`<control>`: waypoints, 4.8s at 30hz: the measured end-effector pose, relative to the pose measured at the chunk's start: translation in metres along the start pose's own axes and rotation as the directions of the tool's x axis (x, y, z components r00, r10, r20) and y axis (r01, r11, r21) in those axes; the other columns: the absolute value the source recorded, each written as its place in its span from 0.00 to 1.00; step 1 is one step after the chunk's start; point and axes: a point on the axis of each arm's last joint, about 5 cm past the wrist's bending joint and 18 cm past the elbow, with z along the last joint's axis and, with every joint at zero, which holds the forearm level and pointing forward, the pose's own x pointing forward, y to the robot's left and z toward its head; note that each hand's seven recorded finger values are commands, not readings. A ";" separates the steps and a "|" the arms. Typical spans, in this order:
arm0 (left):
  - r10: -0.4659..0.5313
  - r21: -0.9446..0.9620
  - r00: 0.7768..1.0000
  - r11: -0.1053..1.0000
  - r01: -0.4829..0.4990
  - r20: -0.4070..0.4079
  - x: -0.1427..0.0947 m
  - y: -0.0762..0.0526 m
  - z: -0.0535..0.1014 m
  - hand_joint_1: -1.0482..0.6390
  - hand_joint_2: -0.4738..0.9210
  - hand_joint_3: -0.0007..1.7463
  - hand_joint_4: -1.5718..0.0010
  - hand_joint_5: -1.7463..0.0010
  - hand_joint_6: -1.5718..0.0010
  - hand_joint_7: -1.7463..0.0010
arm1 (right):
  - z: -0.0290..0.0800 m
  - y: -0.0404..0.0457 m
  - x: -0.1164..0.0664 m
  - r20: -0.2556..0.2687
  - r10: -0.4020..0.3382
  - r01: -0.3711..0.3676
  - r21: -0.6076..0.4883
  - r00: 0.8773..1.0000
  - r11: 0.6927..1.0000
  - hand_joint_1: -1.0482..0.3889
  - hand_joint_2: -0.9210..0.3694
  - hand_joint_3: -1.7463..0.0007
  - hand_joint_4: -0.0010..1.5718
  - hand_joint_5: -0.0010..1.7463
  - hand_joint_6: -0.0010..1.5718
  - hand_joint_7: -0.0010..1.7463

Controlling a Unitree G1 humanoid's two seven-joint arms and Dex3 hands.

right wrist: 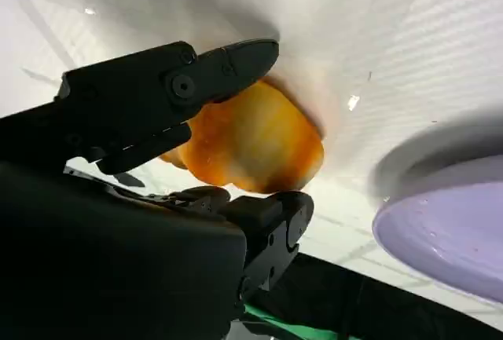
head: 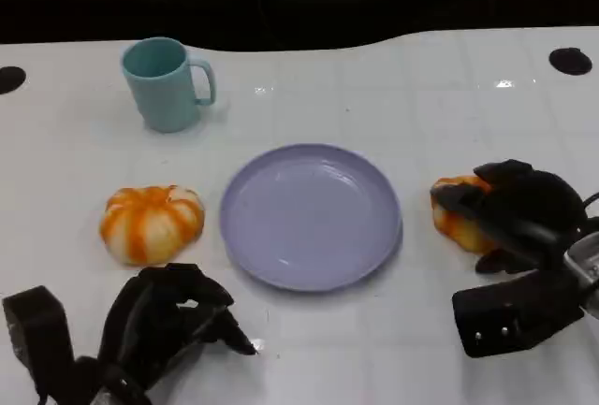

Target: Grasp the bread from the table and place it into the plate.

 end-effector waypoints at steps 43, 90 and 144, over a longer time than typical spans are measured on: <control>-0.002 -0.003 1.000 1.000 0.002 0.002 -0.001 -0.001 -0.001 0.00 0.82 0.00 0.00 0.64 0.00 0.80 | 0.024 0.0065 0.017 0.040 -0.520 0.498 0.232 0.853 0.835 0.68 0.47 0.33 0.64 1.00 0.48 1.00; -0.013 0.014 1.000 1.000 0.013 0.002 -0.001 -0.003 -0.001 0.00 0.83 0.00 0.00 0.65 0.00 0.80 | 0.106 -0.0321 0.057 0.317 -0.255 0.153 0.313 0.913 0.937 0.25 0.00 0.85 0.13 0.17 0.24 0.00; -0.002 0.000 1.000 1.000 0.002 0.005 -0.001 -0.007 -0.003 0.00 0.83 0.00 0.00 0.65 0.00 0.81 | 0.025 0.0136 -0.082 0.087 -0.468 0.157 0.875 0.880 0.457 0.41 0.00 0.85 0.38 0.99 0.35 0.84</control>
